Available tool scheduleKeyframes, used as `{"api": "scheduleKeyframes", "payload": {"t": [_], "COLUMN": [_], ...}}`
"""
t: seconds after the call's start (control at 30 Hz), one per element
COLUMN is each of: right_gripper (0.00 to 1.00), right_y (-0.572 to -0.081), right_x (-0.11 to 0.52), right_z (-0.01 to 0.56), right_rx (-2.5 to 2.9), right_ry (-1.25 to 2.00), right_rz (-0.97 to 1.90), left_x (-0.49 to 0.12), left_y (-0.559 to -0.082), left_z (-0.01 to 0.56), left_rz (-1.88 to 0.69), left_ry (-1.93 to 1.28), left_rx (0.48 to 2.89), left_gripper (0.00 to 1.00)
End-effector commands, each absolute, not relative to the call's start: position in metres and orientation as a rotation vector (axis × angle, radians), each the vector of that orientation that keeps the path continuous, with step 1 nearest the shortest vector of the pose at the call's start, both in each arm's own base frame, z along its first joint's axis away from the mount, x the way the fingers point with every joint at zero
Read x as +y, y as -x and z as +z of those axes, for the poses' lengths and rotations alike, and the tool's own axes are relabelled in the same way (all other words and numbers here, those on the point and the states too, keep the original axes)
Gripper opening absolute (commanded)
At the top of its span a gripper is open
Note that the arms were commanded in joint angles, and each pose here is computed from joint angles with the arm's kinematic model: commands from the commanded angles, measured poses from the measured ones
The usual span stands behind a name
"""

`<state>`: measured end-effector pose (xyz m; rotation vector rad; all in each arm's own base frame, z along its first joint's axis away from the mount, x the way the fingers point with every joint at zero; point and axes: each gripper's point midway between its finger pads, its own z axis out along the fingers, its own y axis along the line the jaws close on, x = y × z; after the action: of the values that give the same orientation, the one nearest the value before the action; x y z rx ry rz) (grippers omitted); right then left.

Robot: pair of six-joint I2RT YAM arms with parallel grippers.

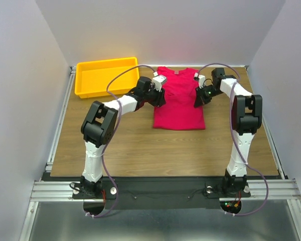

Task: Fold and stack the t-shirts
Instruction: Fold the tshirt

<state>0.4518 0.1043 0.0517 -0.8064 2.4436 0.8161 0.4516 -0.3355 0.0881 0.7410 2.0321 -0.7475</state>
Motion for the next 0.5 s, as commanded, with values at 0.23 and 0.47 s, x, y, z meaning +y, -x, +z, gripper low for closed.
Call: {"api": "scheduleKeyframes", "payload": {"t": [0.23,0.47], "right_gripper": [0.06,0.04], "right_y": [-0.469,-0.495], "right_x": [0.081,0.054], "right_z": [0.056,0.068], "right_rx": [2.49,2.484], "right_ry": [0.728,0.601], "right_rz": [0.623,0.489], "left_x": [-0.328,-0.323], "left_y": [-0.46,-0.467], "left_z": [0.067,0.056], "left_rz": [-0.692,-0.634], "left_ry": [-0.689,-0.678], "left_rx": [2.089,2.116], "left_gripper": [0.46,0.47]}}
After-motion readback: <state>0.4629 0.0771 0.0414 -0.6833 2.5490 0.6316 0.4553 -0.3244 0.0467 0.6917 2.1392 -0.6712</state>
